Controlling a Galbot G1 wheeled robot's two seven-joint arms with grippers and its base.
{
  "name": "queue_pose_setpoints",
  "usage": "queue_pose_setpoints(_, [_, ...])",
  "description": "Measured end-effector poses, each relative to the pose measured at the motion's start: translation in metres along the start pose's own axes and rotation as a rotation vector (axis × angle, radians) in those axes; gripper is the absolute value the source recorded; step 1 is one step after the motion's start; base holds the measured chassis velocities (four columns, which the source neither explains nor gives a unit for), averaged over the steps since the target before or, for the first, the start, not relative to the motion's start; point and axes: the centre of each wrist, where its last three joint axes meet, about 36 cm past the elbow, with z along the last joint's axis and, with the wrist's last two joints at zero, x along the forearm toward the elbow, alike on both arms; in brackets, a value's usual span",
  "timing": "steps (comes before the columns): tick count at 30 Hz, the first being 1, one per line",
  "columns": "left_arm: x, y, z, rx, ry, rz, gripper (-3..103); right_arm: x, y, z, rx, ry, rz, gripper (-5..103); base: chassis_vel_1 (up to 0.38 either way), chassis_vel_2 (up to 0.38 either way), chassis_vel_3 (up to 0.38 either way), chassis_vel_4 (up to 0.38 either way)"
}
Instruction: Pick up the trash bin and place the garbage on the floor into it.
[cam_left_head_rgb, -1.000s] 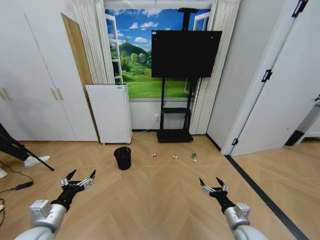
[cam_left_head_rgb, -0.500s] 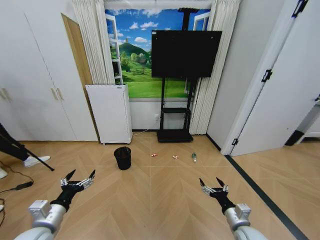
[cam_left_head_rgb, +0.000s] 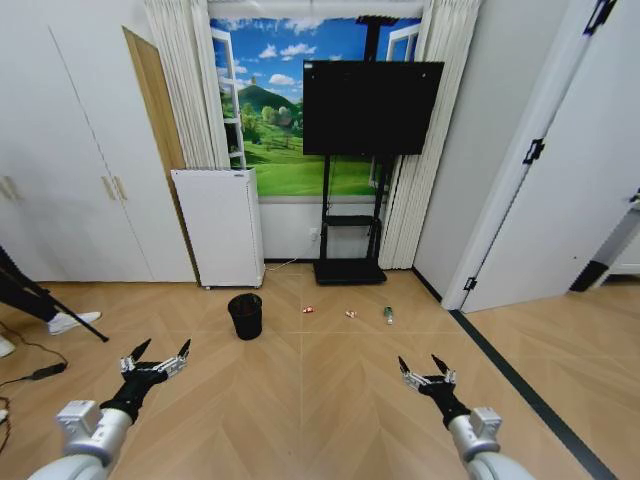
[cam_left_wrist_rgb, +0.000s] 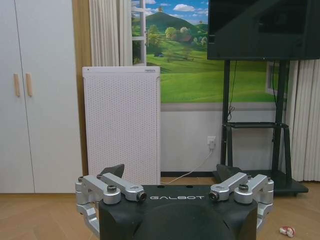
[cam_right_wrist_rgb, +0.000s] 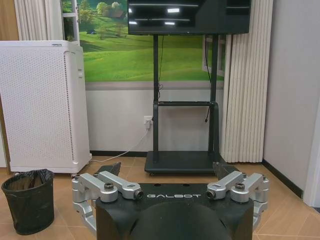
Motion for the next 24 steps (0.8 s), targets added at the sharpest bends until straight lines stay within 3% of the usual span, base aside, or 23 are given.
queue_pose_setpoints(10, [-0.0008, -0.0012, 0.0003, 0.0, 0.001, 0.006, 100, -0.0003, -0.0011, 0.0028, 0.003, -0.002, -0.004, 100, -0.053, 0.043, 0.045, -0.051])
queue_pose_setpoints(24, [-0.002, -0.0008, 0.0026, 0.001, 0.007, 0.007, 100, 0.0011, 0.0002, 0.0067, 0.008, 0.006, -0.01, 100, -0.232, 0.241, 0.236, -0.24])
